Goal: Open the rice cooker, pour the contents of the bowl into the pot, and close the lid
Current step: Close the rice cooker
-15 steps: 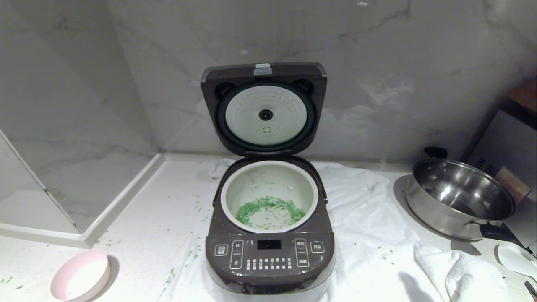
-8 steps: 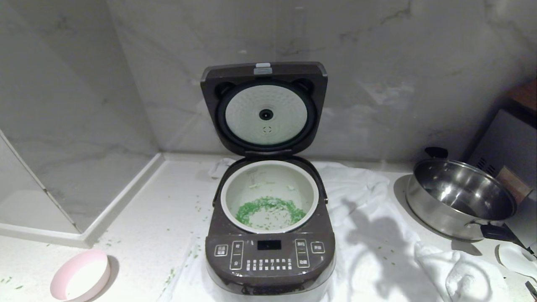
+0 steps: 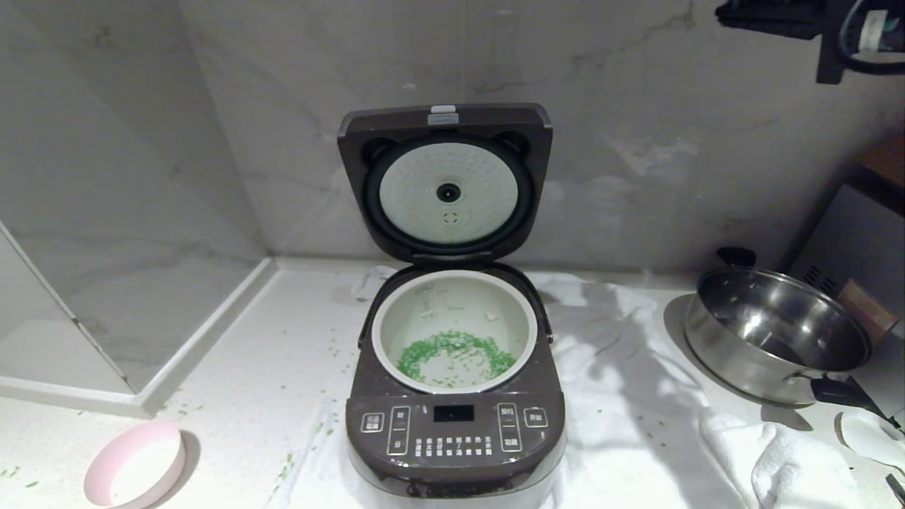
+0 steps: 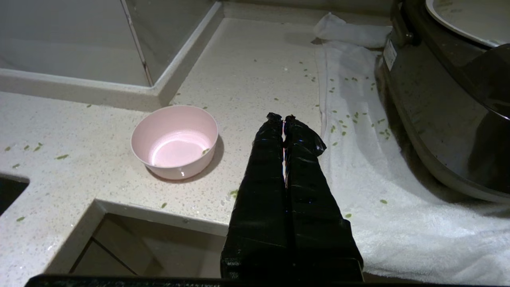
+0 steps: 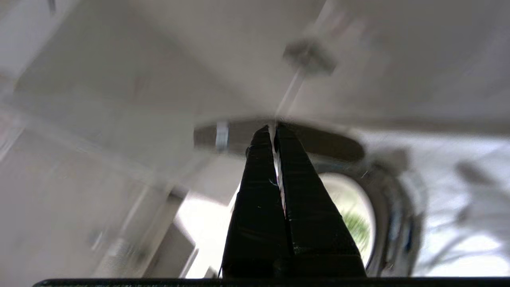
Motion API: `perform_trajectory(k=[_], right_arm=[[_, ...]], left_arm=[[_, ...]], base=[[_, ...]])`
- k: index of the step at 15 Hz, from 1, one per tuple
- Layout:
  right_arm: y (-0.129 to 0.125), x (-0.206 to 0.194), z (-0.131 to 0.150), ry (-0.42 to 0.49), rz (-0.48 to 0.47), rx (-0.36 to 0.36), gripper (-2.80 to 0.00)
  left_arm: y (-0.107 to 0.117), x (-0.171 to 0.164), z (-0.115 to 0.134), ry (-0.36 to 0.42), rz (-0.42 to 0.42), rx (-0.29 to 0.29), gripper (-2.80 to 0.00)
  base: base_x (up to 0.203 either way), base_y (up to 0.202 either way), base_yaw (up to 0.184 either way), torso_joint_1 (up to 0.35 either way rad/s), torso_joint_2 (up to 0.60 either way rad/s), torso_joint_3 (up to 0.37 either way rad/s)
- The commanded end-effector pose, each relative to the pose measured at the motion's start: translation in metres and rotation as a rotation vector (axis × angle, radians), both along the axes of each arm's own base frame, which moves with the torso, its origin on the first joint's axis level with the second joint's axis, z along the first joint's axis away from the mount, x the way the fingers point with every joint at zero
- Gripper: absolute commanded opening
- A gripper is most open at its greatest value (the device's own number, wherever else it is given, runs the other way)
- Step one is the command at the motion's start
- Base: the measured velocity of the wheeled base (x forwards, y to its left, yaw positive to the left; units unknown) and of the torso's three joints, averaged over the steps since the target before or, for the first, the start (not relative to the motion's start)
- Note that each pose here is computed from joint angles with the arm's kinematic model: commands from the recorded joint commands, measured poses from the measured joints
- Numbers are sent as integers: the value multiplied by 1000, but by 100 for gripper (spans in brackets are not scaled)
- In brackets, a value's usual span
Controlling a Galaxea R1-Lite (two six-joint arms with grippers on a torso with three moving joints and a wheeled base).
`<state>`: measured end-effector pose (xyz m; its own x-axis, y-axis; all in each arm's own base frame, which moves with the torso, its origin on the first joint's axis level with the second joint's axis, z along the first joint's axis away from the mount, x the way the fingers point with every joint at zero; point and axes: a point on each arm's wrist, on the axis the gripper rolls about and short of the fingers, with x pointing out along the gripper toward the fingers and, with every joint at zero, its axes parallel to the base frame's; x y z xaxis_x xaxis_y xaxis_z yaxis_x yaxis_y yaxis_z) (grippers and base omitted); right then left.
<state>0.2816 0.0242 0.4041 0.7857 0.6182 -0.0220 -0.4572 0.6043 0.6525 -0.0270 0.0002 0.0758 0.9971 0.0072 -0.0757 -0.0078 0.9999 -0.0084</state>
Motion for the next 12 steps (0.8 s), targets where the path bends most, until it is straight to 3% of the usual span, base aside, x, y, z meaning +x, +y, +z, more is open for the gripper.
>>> perform_trajectory(k=[1, 8, 12], right_arm=[[0, 40, -25, 71, 130, -1, -280], [8, 86, -55, 101, 202, -15, -280], [12, 100, -66, 91, 336, -5, -280]], left_arm=[[0, 0, 0, -2, 1, -2, -280], [0, 0, 0, -4, 1, -3, -280], [0, 0, 0, -2, 1, -3, -280]], base=[[0, 0, 0, 0, 0, 0], [0, 0, 0, 0, 0, 0], [0, 0, 0, 0, 0, 0]])
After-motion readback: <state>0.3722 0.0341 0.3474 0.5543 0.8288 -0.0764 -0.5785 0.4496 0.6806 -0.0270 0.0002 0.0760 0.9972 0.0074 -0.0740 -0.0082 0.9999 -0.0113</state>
